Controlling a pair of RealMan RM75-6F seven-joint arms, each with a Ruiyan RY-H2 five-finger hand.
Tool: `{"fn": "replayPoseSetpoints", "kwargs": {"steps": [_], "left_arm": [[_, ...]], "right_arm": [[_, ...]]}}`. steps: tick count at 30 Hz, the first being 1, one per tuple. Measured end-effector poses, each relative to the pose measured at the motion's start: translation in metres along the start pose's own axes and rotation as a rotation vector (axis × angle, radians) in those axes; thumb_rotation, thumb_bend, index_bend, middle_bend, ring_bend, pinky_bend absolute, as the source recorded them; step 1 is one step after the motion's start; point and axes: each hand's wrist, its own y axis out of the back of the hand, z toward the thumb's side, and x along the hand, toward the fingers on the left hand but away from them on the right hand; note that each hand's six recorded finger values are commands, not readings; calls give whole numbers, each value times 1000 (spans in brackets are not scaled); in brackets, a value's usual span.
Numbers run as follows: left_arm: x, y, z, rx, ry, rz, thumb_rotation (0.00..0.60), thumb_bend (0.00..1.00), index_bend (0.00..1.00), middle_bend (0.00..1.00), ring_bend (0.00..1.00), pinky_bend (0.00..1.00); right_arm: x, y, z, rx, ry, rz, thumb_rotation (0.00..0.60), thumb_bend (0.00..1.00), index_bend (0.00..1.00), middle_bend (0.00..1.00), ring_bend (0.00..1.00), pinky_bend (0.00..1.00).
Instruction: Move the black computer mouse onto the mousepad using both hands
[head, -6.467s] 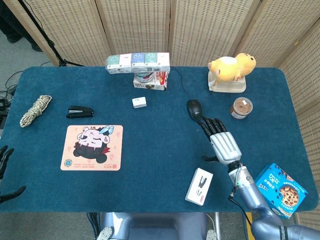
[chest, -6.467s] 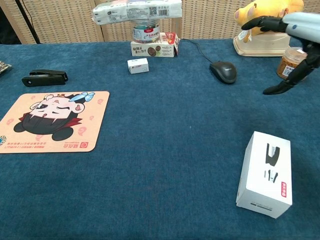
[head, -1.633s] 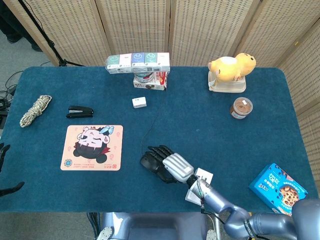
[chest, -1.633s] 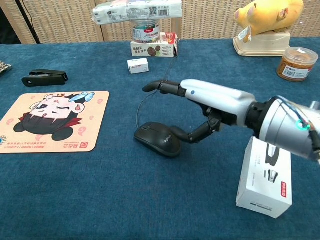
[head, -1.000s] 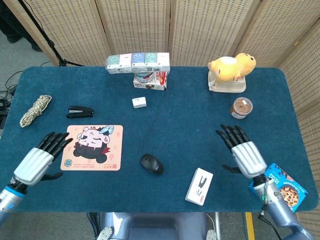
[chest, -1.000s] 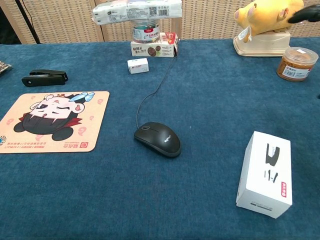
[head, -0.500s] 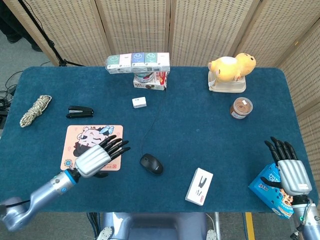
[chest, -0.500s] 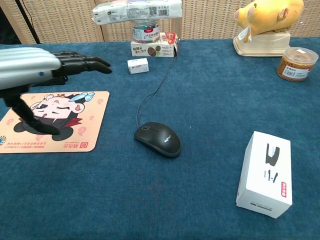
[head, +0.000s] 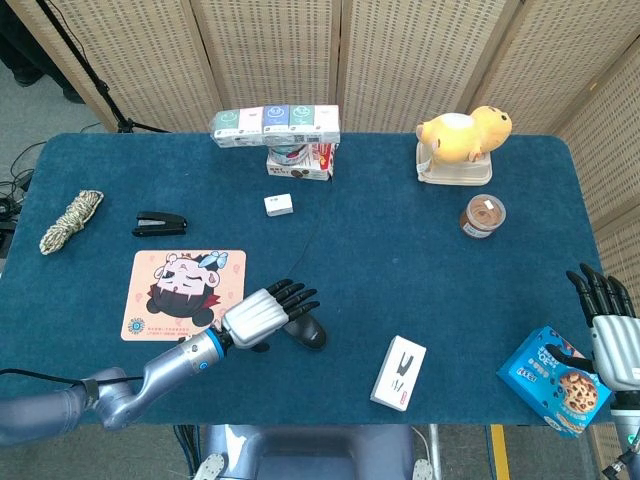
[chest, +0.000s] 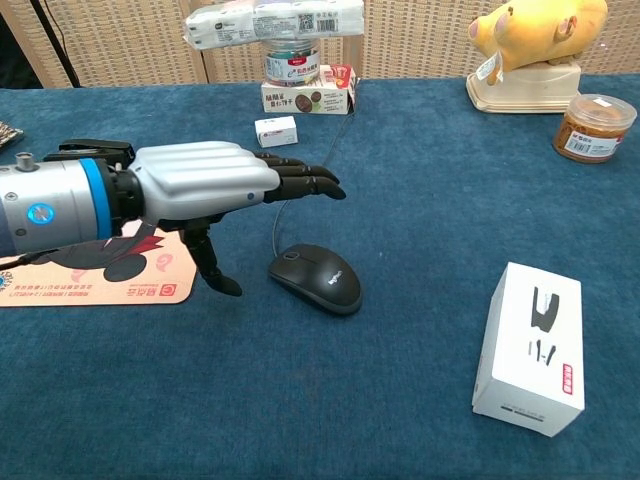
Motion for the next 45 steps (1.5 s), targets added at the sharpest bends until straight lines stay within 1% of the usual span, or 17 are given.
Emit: {"fn": "replayPoseSetpoints", "kwargs": {"steps": [6, 10, 12, 14, 16, 21, 26, 28, 30, 33, 35, 37, 39, 45], "left_arm": [[19, -6, 4, 2, 5, -26, 600, 35, 42, 0, 18, 127], [29, -10, 8, -3, 2, -44, 600, 67, 65, 15, 49, 168], [32, -11, 10, -7, 1, -52, 600, 116, 74, 29, 62, 190], [35, -11, 11, -13, 1, -62, 600, 194, 85, 40, 73, 207], [37, -12, 13, -18, 0, -72, 600, 230, 87, 42, 75, 208], [42, -14, 18, -13, -7, -97, 600, 234, 88, 43, 77, 209], [49, -19, 24, -4, -7, -113, 600, 234, 115, 65, 97, 216], [53, -21, 27, -6, -7, -116, 600, 233, 144, 96, 121, 238], [55, -21, 30, -3, -9, -112, 600, 236, 190, 149, 163, 274], [58, -20, 32, 5, -8, -100, 600, 257, 290, 261, 253, 339], [60, -21, 33, 7, -8, -101, 600, 285, 382, 337, 314, 384], [61, -21, 33, 7, -9, -105, 600, 299, 427, 374, 342, 404], [61, -21, 33, 11, -11, -104, 600, 308, 456, 397, 359, 417], [56, -18, 29, 45, -20, -91, 600, 313, 473, 409, 370, 419]], "right_arm": [[-2, -2, 0, -10, 1, 10, 600, 0, 0, 0, 0, 0], [-1, 0, 1, -10, 2, 4, 600, 0, 0, 0, 0, 0], [0, 0, 1, -9, 2, 2, 600, 0, 0, 0, 0, 0], [0, 1, 1, -8, 2, -3, 600, 0, 0, 0, 0, 0], [1, 2, 1, -9, 2, -6, 600, 0, 0, 0, 0, 0], [1, 4, 2, -14, 6, -9, 600, 0, 0, 0, 0, 0], [2, 6, 2, -20, 9, -15, 600, 0, 0, 0, 0, 0], [2, 7, 2, -24, 11, -16, 600, 0, 0, 0, 0, 0], [3, 8, 2, -29, 12, -18, 600, 0, 0, 0, 0, 0], [3, 9, 2, -32, 12, -20, 600, 0, 0, 0, 0, 0], [3, 10, 1, -34, 12, -21, 600, 0, 0, 0, 0, 0], [3, 11, 1, -35, 13, -23, 600, 0, 0, 0, 0, 0], [3, 11, 2, -36, 14, -25, 600, 0, 0, 0, 0, 0], [4, 11, 3, -35, 19, -23, 600, 0, 0, 0, 0, 0]]}}
